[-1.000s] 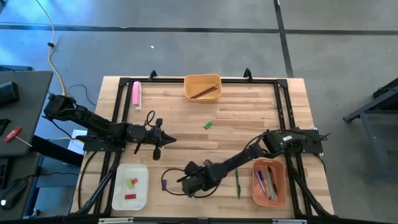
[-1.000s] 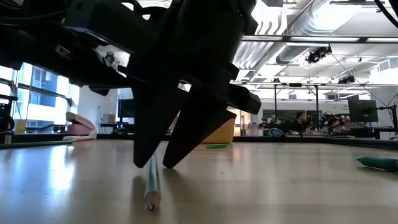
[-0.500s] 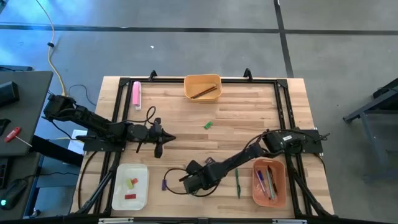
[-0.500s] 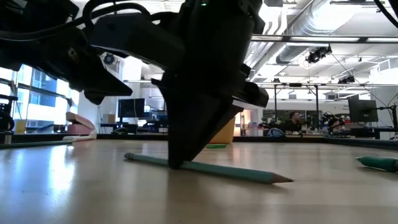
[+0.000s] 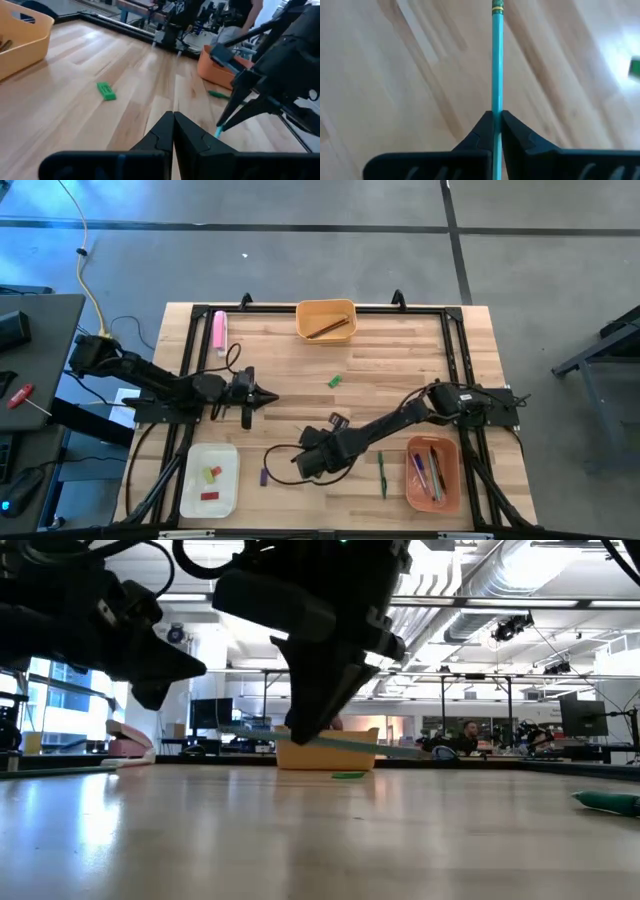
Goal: Sort crayons/erasers/pens/pencils in bins
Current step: Put the light blue pencil into the yellow bin
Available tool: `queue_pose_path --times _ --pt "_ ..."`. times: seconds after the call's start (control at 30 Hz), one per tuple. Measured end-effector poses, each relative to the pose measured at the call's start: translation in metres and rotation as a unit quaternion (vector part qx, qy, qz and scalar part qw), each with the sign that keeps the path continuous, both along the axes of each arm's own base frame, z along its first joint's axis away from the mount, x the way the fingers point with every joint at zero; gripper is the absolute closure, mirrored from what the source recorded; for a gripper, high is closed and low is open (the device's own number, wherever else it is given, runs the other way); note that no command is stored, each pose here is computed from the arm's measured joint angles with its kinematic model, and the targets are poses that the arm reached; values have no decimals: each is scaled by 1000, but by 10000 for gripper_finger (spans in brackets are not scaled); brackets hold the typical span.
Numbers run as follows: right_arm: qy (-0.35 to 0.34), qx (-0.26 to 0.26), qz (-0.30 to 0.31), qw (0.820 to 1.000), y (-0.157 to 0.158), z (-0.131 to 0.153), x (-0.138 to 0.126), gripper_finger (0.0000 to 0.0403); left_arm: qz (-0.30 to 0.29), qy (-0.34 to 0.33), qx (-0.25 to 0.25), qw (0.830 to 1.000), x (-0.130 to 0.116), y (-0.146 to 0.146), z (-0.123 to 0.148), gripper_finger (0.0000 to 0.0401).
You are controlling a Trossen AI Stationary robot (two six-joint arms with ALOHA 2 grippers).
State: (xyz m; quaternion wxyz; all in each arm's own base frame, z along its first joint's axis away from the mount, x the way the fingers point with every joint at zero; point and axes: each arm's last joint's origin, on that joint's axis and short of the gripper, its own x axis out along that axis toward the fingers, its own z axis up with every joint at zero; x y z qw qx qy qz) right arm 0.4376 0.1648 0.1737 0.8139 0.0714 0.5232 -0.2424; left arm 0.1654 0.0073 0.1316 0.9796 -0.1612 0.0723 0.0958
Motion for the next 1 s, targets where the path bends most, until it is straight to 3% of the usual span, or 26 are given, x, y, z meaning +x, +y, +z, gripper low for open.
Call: queue_pose_path --times 0.27,0.47,0.6,0.7,0.83,1.0 --pt "14 -33 52 998 -27 -4 9 402 17 -50 -13 999 0 13 10 400" --pt "20 -45 81 996 -53 -17 -9 402 39 -53 -5 998 -2 25 10 398" --pt "-26 -51 84 995 -76 -8 -31 403 52 -54 -3 997 -3 33 11 381" --pt "-115 -47 82 989 -96 3 -49 403 63 -52 10 997 -4 37 11 364" --pt "-267 -15 83 960 -124 4 -72 403 59 -64 -3 996 -4 38 13 340" --pt "-454 22 103 885 -148 1 -92 403 6 -109 -44 993 2 34 24 315"
